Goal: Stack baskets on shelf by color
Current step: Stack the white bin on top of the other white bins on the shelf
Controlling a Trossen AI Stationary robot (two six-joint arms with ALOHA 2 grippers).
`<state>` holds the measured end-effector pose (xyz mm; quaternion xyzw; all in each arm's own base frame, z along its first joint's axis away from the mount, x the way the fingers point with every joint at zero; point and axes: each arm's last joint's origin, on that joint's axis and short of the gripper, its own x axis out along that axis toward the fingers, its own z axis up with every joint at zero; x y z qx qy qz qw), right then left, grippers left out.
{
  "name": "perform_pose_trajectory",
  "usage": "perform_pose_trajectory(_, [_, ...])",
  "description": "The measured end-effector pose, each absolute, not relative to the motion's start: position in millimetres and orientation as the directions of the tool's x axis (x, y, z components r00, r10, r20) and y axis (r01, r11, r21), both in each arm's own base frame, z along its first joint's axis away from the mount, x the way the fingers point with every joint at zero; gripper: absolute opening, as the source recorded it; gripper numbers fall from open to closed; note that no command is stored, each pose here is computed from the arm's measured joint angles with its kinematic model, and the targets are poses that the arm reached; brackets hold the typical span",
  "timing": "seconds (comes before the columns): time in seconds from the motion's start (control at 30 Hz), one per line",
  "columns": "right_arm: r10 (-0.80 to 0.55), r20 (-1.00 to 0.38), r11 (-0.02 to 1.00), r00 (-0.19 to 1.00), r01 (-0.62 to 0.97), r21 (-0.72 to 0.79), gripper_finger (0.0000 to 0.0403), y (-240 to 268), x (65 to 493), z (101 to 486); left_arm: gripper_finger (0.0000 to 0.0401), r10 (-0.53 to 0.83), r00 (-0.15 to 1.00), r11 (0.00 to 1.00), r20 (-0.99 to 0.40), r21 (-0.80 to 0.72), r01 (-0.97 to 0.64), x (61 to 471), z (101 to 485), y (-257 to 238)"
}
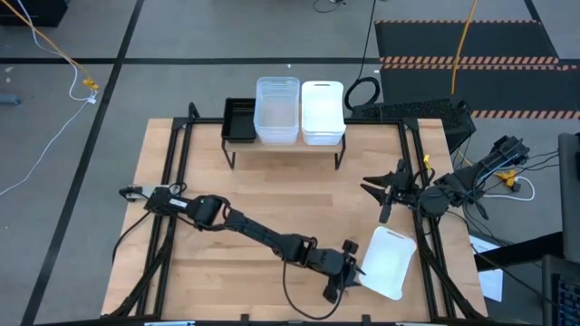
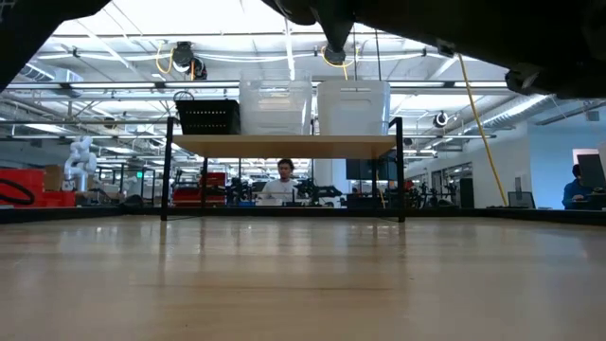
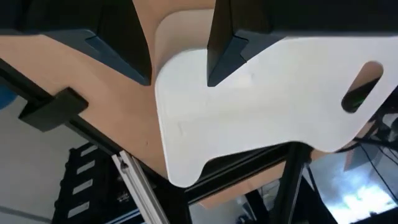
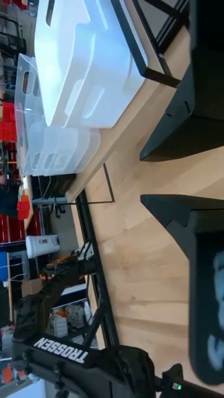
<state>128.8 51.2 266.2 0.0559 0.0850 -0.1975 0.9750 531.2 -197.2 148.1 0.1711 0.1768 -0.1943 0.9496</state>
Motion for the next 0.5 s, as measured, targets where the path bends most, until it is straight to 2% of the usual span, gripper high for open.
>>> perform_pose_trajectory(0.33, [-0.377, -0.192, 0.917, 0.906, 0.394, 0.061, 0.0088, 51.1, 128.6, 265.6, 0.0156, -0.309, 0.839, 0.852, -0.448, 0.263, 0.454, 529.6, 139.1, -199.3])
perform_pose_trajectory(0.5, [-0.376, -0.192, 0.917, 0.907, 0.393, 0.062, 0.0088, 51.2, 128.6, 265.6, 0.0156, -0.271, 0.806, 0.85, -0.526, 0.262, 0.457, 525.6, 132.9, -197.5])
